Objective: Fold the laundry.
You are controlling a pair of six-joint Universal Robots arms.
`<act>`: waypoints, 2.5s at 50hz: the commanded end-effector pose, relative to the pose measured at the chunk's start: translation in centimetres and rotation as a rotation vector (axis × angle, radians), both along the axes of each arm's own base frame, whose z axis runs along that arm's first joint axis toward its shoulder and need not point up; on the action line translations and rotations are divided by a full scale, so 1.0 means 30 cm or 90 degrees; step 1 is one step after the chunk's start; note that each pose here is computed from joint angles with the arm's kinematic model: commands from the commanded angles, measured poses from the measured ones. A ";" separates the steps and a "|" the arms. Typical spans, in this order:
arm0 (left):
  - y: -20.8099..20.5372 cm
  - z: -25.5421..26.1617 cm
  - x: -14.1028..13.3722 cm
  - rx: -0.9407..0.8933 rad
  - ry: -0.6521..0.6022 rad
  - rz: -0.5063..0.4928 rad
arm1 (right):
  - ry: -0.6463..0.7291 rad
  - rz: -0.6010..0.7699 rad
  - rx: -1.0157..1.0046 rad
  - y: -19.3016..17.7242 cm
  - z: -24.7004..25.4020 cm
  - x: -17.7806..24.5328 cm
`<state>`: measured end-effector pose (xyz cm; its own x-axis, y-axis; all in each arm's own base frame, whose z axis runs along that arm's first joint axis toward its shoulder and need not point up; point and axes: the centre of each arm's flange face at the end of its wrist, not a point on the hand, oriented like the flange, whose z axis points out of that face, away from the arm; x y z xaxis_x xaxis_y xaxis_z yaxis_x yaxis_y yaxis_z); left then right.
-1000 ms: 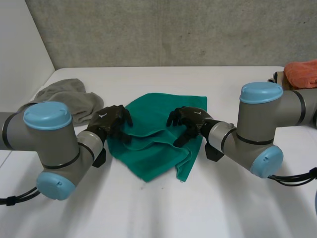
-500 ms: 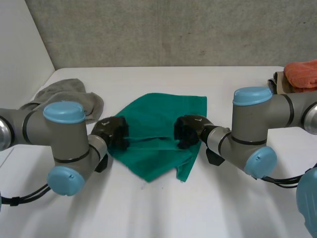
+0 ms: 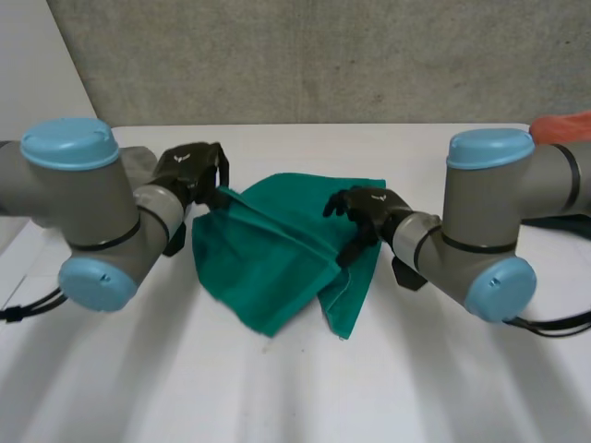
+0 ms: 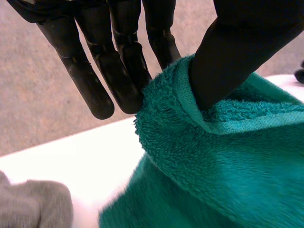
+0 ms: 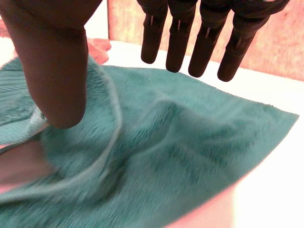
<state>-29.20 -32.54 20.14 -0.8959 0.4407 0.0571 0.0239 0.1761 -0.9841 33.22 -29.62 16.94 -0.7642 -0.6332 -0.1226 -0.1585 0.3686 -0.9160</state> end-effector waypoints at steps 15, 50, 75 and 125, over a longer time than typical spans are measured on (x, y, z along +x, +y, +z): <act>0.151 0.093 0.077 -0.001 -0.002 0.001 | 0.022 -0.050 0.108 0.119 -0.109 -0.075; 0.164 0.221 0.188 -0.040 -0.051 0.046 | 0.092 0.012 -0.246 0.091 0.245 -0.074; -0.136 0.203 0.058 -0.286 -0.194 0.022 | 0.250 -0.048 -0.484 -0.126 0.308 -0.009; 0.183 -0.129 0.157 -0.063 -0.209 -0.058 | 0.223 -0.065 -0.315 -0.022 -0.004 -0.304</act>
<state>-25.48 -28.78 15.02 -0.8042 0.5219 -0.2843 0.3641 0.0545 -0.9298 25.10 -29.02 17.59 -0.7464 -0.5005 0.4386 -0.4582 -0.0916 -0.8841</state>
